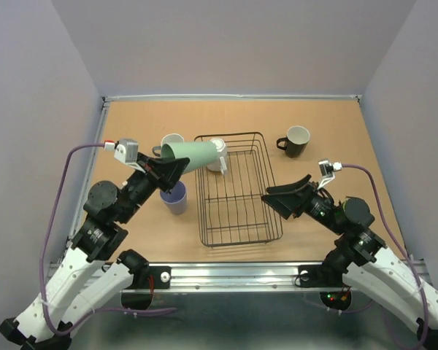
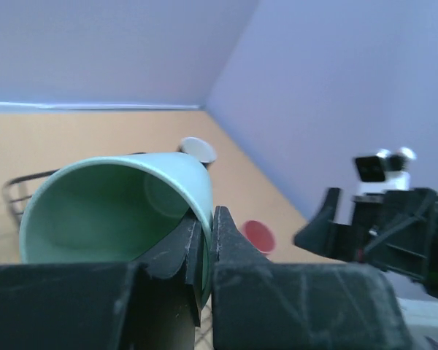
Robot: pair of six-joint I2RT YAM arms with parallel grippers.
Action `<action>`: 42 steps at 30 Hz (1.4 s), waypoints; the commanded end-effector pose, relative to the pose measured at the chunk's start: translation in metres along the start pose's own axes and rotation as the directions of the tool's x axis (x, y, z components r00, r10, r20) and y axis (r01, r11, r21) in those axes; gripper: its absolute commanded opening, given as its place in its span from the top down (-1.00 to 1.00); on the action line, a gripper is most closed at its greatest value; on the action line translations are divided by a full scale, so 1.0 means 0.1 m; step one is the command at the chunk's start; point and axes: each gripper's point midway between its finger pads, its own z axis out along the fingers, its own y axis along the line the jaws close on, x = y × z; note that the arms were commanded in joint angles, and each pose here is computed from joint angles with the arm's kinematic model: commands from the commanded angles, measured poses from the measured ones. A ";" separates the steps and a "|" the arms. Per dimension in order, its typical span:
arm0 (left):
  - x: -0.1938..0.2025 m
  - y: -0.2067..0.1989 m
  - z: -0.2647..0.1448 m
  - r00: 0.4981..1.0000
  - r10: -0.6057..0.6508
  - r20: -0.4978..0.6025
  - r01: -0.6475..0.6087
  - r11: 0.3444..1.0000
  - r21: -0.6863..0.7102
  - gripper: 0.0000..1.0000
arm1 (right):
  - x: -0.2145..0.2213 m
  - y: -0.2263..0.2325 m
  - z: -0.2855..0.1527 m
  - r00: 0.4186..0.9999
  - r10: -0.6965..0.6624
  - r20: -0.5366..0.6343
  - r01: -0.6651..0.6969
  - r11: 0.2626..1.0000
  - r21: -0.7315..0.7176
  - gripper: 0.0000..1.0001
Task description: Load the cups into the dish rack
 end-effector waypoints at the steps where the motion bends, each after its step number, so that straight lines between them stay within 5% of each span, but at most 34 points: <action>1: -0.04 -0.58 -0.14 0.990 -0.125 0.059 0.096 0.931 0.351 1.00 | -0.12 0.52 0.02 0.994 0.098 0.045 -0.080 0.949 -0.306 -1.00; 8: 0.05 -0.68 -0.22 0.953 -0.299 0.053 0.239 0.847 0.475 1.00 | -0.18 0.57 0.19 0.984 0.168 0.055 -0.134 0.913 -0.385 -1.00; 20: 0.12 -0.90 -0.37 0.943 -0.333 0.019 0.242 0.725 0.645 1.00 | -0.23 0.38 0.41 0.978 0.185 0.101 -0.141 0.930 -0.341 -1.00; 38: 0.39 -0.90 -0.24 0.916 -0.401 -0.018 0.324 0.711 0.624 1.00 | -0.23 0.43 0.36 0.970 0.205 0.128 -0.132 0.895 -0.426 -0.99; 42: 0.46 -0.90 -0.16 0.911 -0.413 -0.009 0.335 0.725 0.601 1.00 | -0.23 0.45 0.35 0.972 0.198 0.128 -0.125 0.892 -0.435 -0.84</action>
